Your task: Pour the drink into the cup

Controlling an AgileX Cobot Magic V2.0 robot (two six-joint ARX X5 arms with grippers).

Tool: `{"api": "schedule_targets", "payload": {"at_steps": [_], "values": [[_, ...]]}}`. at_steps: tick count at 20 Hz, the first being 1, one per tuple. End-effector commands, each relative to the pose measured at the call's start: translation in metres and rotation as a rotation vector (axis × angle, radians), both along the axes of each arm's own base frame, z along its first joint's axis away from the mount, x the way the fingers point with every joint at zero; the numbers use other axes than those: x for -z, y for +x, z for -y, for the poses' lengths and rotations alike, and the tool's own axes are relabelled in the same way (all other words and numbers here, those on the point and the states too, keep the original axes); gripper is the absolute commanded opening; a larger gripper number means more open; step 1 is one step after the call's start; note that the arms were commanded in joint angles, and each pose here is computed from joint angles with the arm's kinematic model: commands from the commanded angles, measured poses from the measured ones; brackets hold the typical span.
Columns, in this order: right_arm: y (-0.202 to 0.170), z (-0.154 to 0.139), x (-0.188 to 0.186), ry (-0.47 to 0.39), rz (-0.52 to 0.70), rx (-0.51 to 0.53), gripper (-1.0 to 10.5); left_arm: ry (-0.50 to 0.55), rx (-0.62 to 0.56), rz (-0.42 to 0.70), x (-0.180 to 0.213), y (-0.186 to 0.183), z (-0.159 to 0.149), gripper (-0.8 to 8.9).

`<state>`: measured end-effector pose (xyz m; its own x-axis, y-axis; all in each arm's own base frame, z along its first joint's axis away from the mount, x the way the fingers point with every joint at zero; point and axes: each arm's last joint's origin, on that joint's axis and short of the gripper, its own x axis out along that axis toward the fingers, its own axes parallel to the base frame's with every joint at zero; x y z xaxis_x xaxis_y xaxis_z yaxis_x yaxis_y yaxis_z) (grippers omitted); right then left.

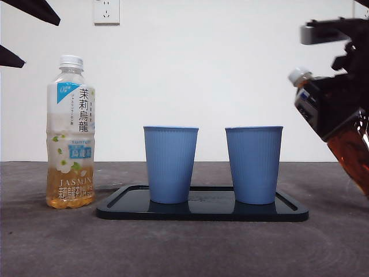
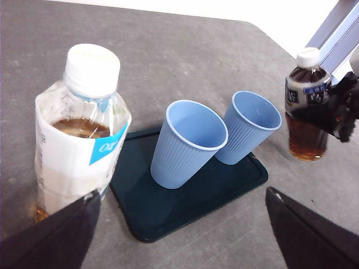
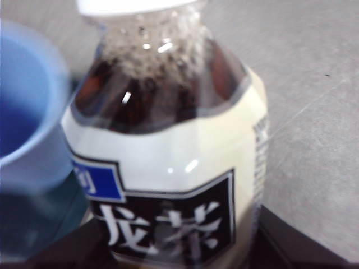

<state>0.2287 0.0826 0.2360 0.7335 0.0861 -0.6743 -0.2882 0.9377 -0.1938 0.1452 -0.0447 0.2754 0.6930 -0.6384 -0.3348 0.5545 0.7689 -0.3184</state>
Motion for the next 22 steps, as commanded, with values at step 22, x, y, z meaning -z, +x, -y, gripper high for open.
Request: {"api": "schedule_targets", "payload": {"at_steps": [22], "values": [[0.001, -0.063, -0.033, -0.920, -0.101, -0.202, 1.9, 0.003, 0.014, 0.040, -0.007, 0.001, 0.001, 4.68]]}}
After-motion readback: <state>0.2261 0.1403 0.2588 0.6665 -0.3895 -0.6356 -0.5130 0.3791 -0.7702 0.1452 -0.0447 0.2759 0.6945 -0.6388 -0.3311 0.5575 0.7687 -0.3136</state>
